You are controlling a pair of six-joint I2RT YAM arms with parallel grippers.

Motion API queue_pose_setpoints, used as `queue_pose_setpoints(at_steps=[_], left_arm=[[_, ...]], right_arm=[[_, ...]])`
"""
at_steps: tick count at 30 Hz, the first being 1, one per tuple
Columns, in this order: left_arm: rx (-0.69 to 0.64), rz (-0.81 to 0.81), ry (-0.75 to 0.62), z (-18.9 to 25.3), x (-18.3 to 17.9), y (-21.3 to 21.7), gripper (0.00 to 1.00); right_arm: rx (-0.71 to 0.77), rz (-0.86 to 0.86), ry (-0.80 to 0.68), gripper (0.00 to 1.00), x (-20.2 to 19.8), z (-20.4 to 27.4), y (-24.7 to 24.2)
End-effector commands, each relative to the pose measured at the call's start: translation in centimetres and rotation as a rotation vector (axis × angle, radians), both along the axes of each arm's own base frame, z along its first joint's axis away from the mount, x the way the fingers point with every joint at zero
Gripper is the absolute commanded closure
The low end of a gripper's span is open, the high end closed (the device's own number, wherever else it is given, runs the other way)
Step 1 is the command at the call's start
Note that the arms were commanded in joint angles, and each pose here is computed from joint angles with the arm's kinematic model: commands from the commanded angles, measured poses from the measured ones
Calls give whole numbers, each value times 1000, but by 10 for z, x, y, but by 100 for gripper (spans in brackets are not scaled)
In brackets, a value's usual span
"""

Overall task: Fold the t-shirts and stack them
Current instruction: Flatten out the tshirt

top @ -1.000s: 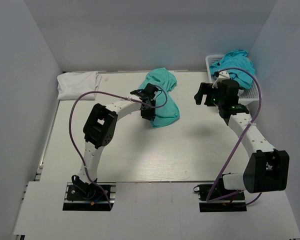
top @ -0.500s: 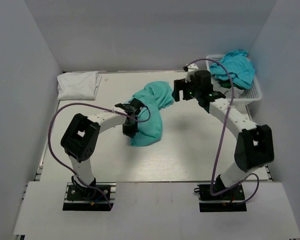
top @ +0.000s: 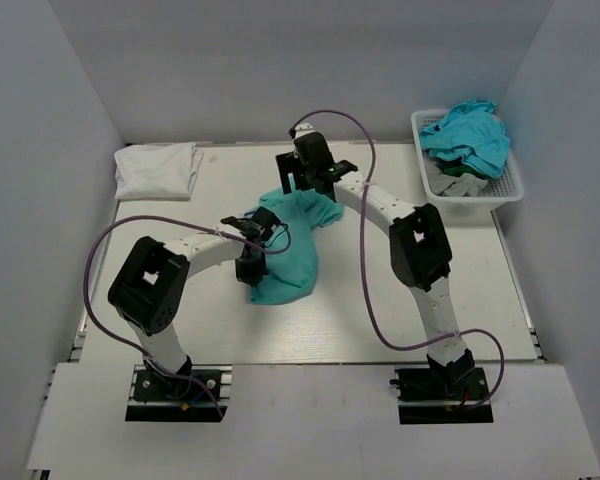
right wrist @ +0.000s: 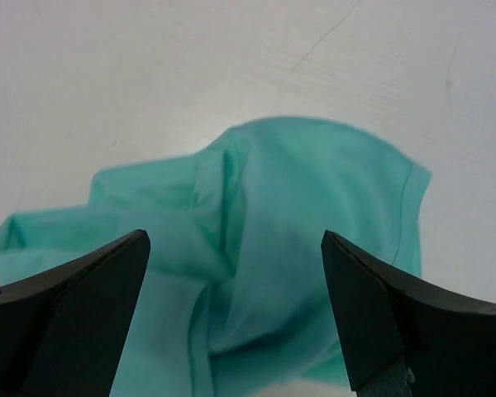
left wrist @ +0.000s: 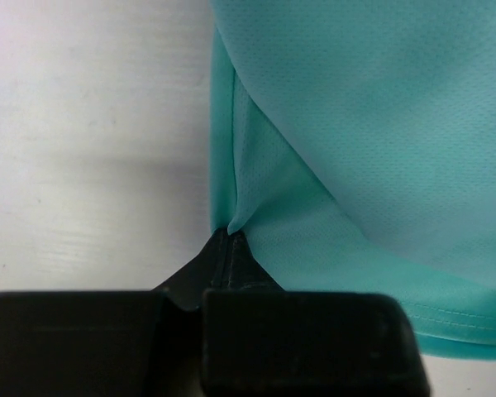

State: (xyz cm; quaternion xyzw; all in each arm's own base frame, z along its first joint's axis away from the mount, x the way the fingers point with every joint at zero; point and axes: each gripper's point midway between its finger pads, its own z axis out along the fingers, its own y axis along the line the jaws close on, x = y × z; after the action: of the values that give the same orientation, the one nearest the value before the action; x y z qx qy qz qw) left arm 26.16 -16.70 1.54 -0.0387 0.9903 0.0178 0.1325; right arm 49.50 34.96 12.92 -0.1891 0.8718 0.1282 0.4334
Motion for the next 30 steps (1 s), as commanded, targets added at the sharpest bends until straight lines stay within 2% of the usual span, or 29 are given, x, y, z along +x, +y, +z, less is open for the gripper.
queue_pose_setpoints(at_steps=[1,6,12,15,16,17,18,19,21,24,27,30], left_arm=[[-19,18,-38,13,-4,5,100],[-21,29,-54,17,-7,8,100],[-36,27,-59,18,-10,8,100],[-36,27,-59,18,-10,8,100],[-36,27,-59,18,-10,8,100],[-36,27,-59,18,-10,8,100],[-42,27,-67,18,-7,6,100],[-42,27,-68,18,-7,6,100],[-54,40,-99,27,2,2,100],[-7,76,-143,41,14,8,100],[48,138,-243,74,34,21,100],[94,213,-381,119,56,33,100]], right_arm=[[-53,-235,-102,10,46,0,-24],[-91,-201,-141,12,62,-24,-4],[-101,-147,-142,30,67,-55,4],[-110,-202,-174,62,72,-52,-1],[-106,-214,-187,79,74,-48,-2],[-98,-224,-207,88,75,-37,-2],[-110,-255,-231,94,77,-32,-9],[-88,-272,-267,100,78,-7,-11],[-76,-308,-326,100,81,7,-17],[-44,-389,-404,100,81,53,-37],[-3,-469,-506,100,71,120,-67],[41,-492,-570,100,53,165,-88]])
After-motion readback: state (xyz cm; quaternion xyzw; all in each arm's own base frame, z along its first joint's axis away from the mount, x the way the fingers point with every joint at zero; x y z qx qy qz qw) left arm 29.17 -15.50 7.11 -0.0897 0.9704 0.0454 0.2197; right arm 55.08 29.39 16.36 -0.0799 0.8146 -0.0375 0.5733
